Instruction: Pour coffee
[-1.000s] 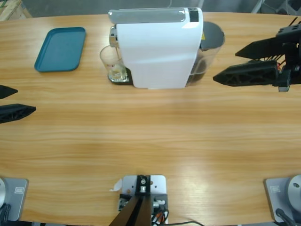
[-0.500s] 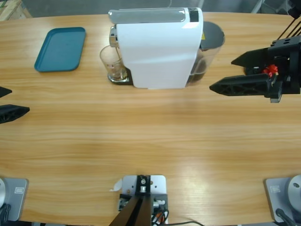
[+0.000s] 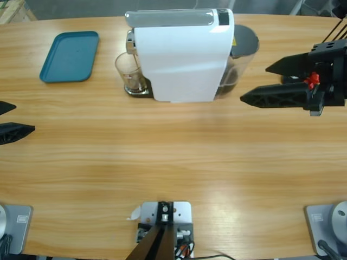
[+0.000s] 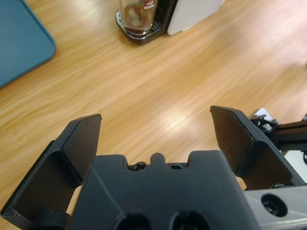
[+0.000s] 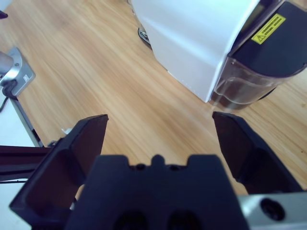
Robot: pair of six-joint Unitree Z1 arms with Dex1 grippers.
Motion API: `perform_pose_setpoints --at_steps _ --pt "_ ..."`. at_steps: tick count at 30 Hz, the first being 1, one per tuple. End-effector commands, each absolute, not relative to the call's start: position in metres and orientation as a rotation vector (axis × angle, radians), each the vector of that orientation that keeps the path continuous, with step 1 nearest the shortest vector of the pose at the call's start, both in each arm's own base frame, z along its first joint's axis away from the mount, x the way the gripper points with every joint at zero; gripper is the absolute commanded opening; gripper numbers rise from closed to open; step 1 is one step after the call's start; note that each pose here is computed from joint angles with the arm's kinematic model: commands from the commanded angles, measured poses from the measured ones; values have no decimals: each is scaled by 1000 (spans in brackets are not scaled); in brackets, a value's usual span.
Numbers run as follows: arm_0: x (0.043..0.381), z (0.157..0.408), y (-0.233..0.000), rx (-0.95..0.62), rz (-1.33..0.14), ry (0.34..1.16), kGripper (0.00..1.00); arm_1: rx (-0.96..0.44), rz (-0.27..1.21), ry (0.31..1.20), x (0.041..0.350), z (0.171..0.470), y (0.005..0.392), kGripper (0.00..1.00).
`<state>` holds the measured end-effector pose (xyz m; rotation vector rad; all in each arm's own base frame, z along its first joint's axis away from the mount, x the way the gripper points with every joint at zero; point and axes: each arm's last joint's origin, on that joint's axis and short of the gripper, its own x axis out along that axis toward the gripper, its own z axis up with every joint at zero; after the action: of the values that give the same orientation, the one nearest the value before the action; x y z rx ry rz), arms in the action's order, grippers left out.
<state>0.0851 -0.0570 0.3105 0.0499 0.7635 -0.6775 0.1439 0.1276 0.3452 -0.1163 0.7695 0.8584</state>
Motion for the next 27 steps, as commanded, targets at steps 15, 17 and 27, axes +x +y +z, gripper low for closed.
perform_pose_setpoints --at_steps 15,17,27 --pt "75 303 -53 49 -690 729 1000 -121 840 721 125 343 113 1000" --pt "74 303 -53 48 -691 724 1000 -122 838 721 125 343 113 1000" --pt "70 304 -51 46 -695 703 1000 -125 841 724 124 341 113 1000"
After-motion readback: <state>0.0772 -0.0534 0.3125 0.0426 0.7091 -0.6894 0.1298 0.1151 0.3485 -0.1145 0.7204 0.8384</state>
